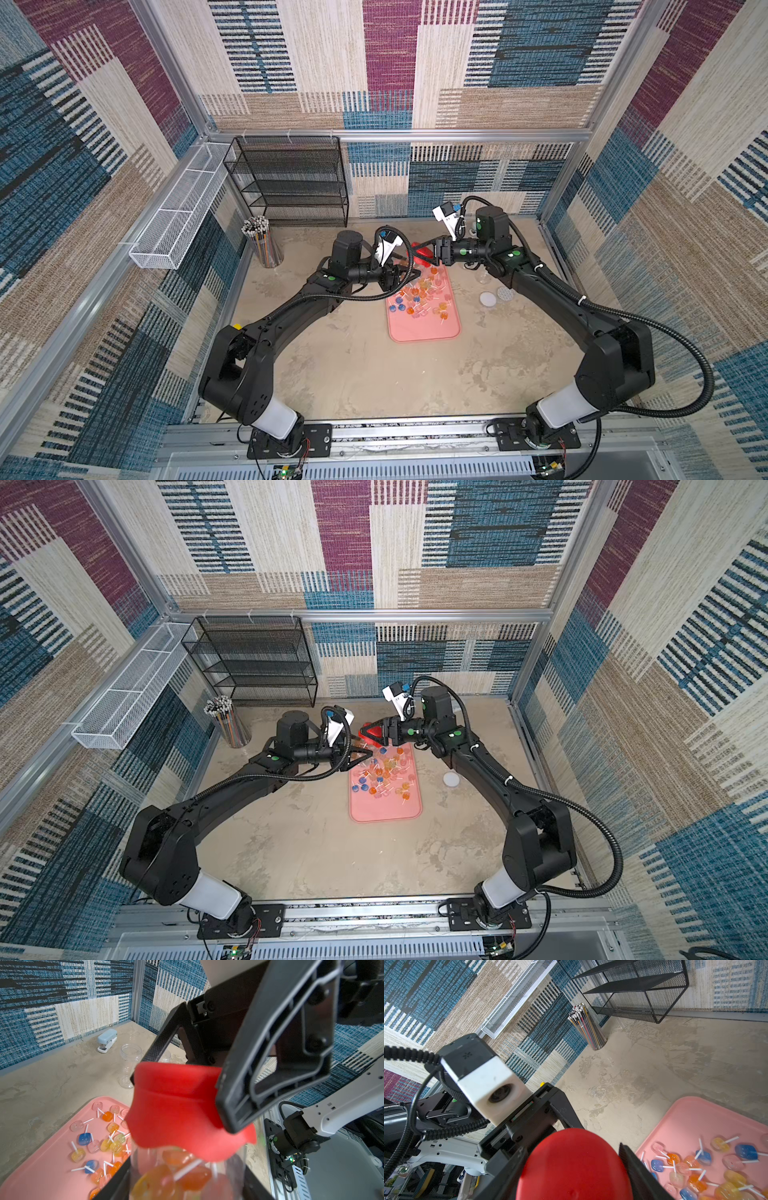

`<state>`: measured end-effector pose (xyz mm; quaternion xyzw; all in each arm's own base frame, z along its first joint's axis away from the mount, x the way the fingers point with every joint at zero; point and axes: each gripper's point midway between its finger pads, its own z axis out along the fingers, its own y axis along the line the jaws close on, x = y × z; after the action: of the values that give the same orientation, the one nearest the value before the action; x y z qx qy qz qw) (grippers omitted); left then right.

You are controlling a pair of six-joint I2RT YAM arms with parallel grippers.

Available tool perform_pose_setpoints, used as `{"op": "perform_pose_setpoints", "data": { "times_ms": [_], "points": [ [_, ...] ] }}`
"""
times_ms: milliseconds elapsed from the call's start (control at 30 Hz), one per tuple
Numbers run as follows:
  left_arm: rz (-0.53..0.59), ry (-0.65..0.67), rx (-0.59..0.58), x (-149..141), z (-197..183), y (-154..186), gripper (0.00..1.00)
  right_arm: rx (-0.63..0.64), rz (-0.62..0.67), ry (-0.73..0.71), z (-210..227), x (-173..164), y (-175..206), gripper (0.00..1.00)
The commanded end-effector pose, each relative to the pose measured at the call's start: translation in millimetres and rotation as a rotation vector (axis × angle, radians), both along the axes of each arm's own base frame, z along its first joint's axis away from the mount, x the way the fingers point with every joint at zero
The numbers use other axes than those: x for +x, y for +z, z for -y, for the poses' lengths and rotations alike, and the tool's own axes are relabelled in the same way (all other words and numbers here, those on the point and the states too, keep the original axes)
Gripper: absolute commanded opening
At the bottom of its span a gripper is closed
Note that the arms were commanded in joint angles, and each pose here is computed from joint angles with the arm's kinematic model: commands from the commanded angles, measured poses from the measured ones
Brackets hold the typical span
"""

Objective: Pour the candies out of the jar
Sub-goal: Pick up the jar from the center of the board.

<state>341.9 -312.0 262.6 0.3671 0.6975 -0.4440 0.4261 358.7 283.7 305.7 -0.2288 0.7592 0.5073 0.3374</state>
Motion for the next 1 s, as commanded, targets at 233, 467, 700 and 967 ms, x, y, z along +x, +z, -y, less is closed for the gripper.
{"op": "perform_pose_setpoints", "data": {
  "times_ms": [233,467,700,967],
  "points": [
    [0.015,0.035,0.010,7.3,-2.1,3.0,0.35,0.025,0.049,0.028,-2.3,-3.9,12.8,0.44],
    [-0.003,0.022,0.025,6.9,-0.8,1.1,0.14,0.026,0.053,0.026,-2.3,-3.8,15.1,0.44],
    [-0.008,0.022,0.032,8.7,-0.1,0.1,0.00,0.028,0.057,0.026,-2.2,-3.3,17.2,0.45],
    [0.006,0.045,0.036,11.5,-2.4,2.2,0.00,0.025,0.054,-0.015,0.7,0.9,19.0,0.83]
  ]
}}
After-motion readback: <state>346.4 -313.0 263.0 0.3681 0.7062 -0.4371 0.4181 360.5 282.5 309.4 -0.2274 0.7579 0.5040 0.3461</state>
